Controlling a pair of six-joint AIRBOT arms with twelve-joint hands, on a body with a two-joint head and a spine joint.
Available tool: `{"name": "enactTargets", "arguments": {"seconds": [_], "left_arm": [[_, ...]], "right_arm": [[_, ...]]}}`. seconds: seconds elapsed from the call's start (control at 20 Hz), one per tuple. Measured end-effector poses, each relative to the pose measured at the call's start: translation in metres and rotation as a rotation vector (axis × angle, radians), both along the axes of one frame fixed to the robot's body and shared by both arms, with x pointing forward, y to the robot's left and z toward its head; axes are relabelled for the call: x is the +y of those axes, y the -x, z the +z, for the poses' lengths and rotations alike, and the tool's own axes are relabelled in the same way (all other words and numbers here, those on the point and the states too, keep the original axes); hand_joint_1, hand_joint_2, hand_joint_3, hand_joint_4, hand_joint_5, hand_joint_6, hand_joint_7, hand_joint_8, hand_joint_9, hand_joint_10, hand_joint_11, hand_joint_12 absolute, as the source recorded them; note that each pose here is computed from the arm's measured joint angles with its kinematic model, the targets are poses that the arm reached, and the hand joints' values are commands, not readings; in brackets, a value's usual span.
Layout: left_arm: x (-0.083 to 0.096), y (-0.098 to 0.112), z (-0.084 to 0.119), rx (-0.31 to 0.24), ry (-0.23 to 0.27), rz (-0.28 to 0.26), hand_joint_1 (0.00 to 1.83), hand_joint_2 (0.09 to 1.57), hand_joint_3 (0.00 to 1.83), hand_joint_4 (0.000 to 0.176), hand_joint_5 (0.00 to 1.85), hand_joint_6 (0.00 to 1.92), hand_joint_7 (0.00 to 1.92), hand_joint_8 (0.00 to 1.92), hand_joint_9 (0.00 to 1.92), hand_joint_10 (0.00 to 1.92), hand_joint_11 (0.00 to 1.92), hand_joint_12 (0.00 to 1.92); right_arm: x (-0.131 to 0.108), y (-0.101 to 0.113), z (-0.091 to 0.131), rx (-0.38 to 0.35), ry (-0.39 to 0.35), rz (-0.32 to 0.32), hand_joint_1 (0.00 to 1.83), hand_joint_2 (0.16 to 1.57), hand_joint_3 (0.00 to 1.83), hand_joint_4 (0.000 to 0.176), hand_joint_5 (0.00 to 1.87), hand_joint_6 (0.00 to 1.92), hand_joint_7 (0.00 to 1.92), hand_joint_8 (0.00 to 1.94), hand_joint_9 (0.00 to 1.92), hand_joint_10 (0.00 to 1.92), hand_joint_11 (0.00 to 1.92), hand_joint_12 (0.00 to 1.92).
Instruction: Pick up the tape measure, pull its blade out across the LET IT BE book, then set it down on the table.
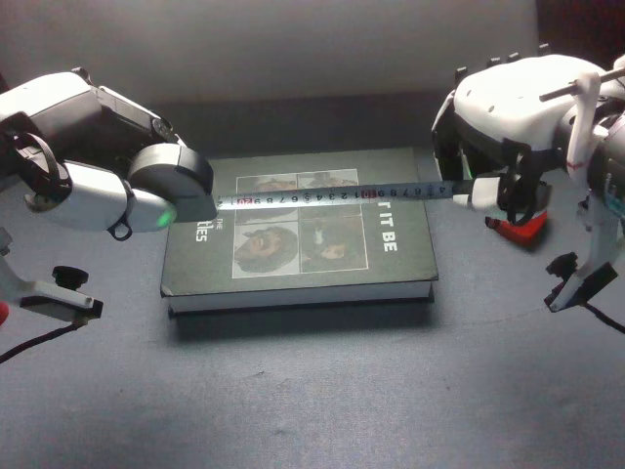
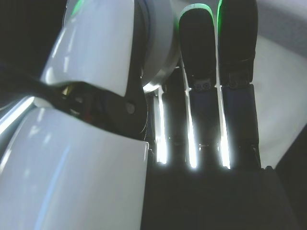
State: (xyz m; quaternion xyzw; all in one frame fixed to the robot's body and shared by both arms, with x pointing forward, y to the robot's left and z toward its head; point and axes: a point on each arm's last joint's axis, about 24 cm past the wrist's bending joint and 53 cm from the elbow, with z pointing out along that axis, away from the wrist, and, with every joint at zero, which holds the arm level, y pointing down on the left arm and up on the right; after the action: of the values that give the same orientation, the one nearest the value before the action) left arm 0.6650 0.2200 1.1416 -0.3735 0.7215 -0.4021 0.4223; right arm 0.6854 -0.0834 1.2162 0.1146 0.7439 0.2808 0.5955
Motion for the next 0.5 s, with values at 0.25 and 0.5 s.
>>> {"name": "enactTargets", "arguments": {"seconds": [0.25, 0.5], "left_arm": [[0.001, -0.001, 0.0, 0.0, 0.002, 0.003, 1.38, 1.1, 0.0, 0.0, 0.99, 0.84, 0.94, 0.97, 1.01, 1.16, 1.0, 0.99], [0.001, -0.001, 0.001, -0.002, 0.006, 0.004, 1.38, 1.1, 0.0, 0.0, 0.98, 0.84, 0.94, 0.96, 1.02, 1.15, 1.02, 0.99]], "right_arm": [[-0.018, -0.007, 0.001, -0.011, 0.017, -0.014, 1.2, 1.15, 0.0, 0.018, 0.88, 1.12, 0.95, 1.09, 0.82, 0.89, 0.6, 1.39], [-0.035, -0.014, -0.006, -0.012, 0.041, -0.029, 1.2, 1.15, 0.0, 0.022, 0.88, 1.12, 0.95, 1.08, 0.83, 0.9, 0.63, 1.4]]}}
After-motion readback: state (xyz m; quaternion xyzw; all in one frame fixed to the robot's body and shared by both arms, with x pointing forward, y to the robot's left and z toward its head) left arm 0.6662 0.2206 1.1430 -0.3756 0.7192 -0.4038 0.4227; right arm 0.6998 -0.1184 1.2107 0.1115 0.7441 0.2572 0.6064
